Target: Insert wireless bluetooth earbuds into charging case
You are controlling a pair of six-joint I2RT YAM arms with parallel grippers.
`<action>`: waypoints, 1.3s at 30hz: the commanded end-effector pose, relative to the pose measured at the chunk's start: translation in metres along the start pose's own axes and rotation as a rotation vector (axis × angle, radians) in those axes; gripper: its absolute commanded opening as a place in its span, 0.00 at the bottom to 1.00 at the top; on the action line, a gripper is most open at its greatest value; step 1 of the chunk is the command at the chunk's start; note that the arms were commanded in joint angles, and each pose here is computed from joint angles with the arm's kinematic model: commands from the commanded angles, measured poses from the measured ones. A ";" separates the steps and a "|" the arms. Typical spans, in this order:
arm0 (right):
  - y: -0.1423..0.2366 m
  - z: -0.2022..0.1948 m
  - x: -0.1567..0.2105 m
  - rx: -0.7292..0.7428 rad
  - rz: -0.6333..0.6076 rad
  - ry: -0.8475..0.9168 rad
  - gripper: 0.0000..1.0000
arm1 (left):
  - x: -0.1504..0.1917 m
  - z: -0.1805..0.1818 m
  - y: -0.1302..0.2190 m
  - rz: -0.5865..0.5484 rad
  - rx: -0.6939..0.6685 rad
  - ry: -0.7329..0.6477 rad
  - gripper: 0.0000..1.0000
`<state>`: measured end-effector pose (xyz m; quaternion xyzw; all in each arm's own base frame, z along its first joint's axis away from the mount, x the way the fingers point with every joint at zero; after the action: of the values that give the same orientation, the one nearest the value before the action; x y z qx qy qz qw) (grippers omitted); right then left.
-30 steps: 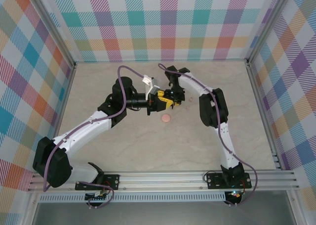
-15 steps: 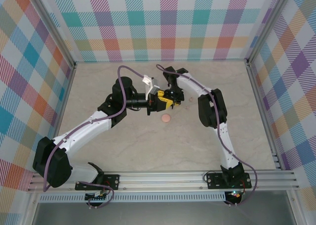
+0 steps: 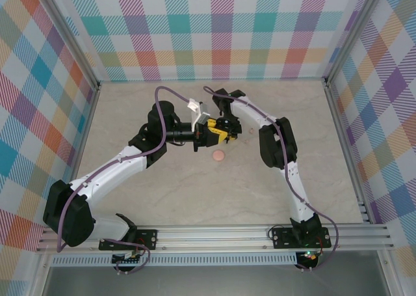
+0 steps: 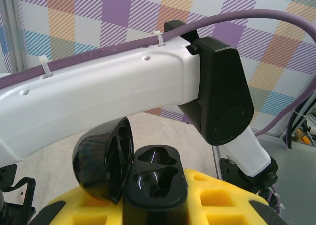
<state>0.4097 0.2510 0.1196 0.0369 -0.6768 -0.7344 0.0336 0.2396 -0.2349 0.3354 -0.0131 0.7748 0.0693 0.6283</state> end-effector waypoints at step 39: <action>0.046 -0.062 0.034 -0.293 -0.292 0.035 0.21 | 0.046 0.038 -0.004 0.079 -0.344 0.199 0.05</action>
<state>0.3836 0.1796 0.1328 0.0972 -0.5874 -0.8028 -0.0323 0.2599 -0.2326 0.2969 -0.0741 0.8015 0.1900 0.5621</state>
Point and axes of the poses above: each hand's point on the last joint's axis, 136 mm out from that joint toward the fingers, its own y axis back along the fingers, its own z axis along the line the jaws close on, x = y × z, the point moved 10 cm from there along y, back along the fingers, and after that the axes turned 1 degree about y, right-handed, at the moved point
